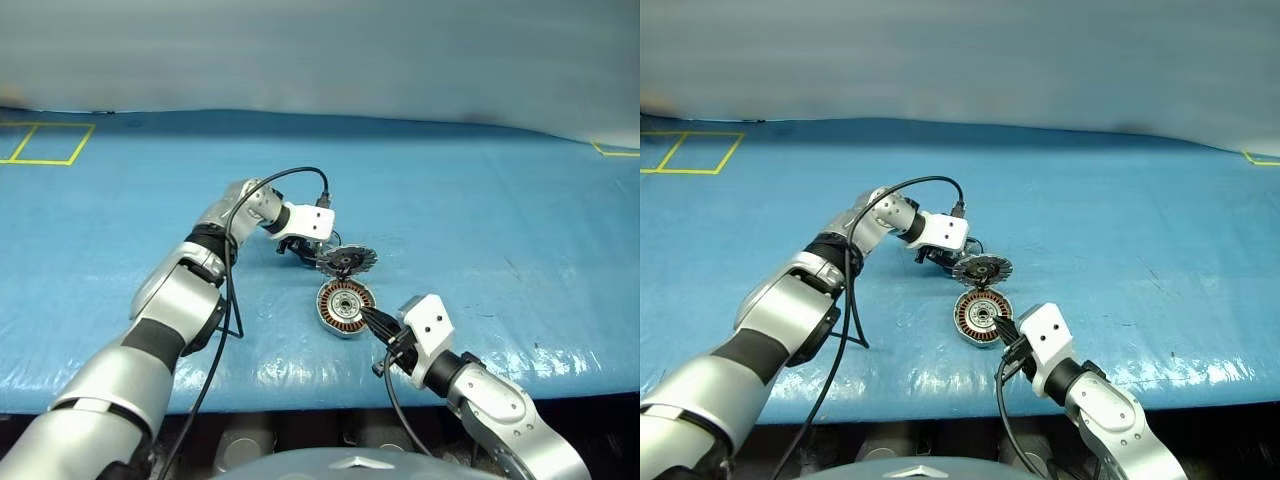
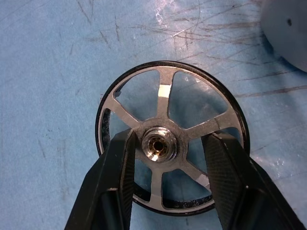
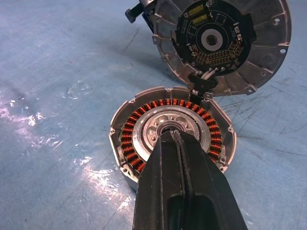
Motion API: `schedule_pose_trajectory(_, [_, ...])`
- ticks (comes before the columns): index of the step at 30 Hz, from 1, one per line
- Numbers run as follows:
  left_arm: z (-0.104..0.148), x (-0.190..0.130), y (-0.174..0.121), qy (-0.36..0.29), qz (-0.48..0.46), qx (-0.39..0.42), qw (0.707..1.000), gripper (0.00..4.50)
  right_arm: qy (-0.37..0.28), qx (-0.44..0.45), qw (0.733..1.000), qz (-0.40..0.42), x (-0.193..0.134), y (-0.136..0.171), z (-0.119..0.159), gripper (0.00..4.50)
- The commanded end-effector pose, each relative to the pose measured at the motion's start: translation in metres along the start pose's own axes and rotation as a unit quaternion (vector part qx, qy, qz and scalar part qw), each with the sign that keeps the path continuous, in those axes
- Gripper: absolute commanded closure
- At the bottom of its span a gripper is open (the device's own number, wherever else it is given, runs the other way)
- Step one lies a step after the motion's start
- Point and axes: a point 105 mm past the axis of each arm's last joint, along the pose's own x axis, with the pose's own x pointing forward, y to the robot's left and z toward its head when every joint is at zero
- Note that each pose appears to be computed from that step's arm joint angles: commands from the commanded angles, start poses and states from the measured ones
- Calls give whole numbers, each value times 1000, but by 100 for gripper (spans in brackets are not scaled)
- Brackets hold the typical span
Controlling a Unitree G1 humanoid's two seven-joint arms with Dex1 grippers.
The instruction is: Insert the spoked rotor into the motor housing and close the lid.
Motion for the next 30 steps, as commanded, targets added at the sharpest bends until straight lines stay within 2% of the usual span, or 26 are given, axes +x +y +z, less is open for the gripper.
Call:
schedule_pose_trajectory(1, [-12, -7, -1, -12, 30, -20, 999, 271, -22, -3, 1000, 7, 1, 2, 9, 450])
schedule_pose_trajectory(5, [-22, -26, 2, -48, 79, -51, 994, 271, -32, -5, 999, 14, 2, 1, 14, 450])
schedule_pose_trajectory(8, [-37, -56, -3, -103, 141, -102, 979, 271, -38, -5, 999, 9, 2, -3, 17, 450])
schedule_pose_trajectory(9, [-42, -65, -11, -117, 155, -114, 974, 271, -40, -2, 999, 9, 3, -5, 18, 450])
schedule_pose_trajectory(12, [-37, -83, -38, -203, 163, -168, 951, 271, -42, -2, 999, 11, 7, -7, 19, 450])
schedule_pose_trajectory(15, [-29, -91, -67, -236, 158, -192, 939, 271, -46, -4, 999, 19, 10, -8, 22, 450])
schedule_pose_trajectory(18, [-15, -93, -103, -252, 143, -230, 929, 271, -43, -6, 999, 30, 11, -8, 22, 450])
schedule_pose_trajectory(21, [0, -86, -123, -258, 135, -241, 926, 271, -36, -6, 999, 37, 11, -9, 21, 450])
schedule_pose_trajectory(25, [24, -79, -117, -301, 158, -243, 909, 271, -29, -8, 998, 45, 11, -10, 19, 450])
schedule_pose_trajectory(30, [39, -61, -107, -325, 158, -237, 902, 271, -26, -12, 998, 47, 11, -11, 19, 450])
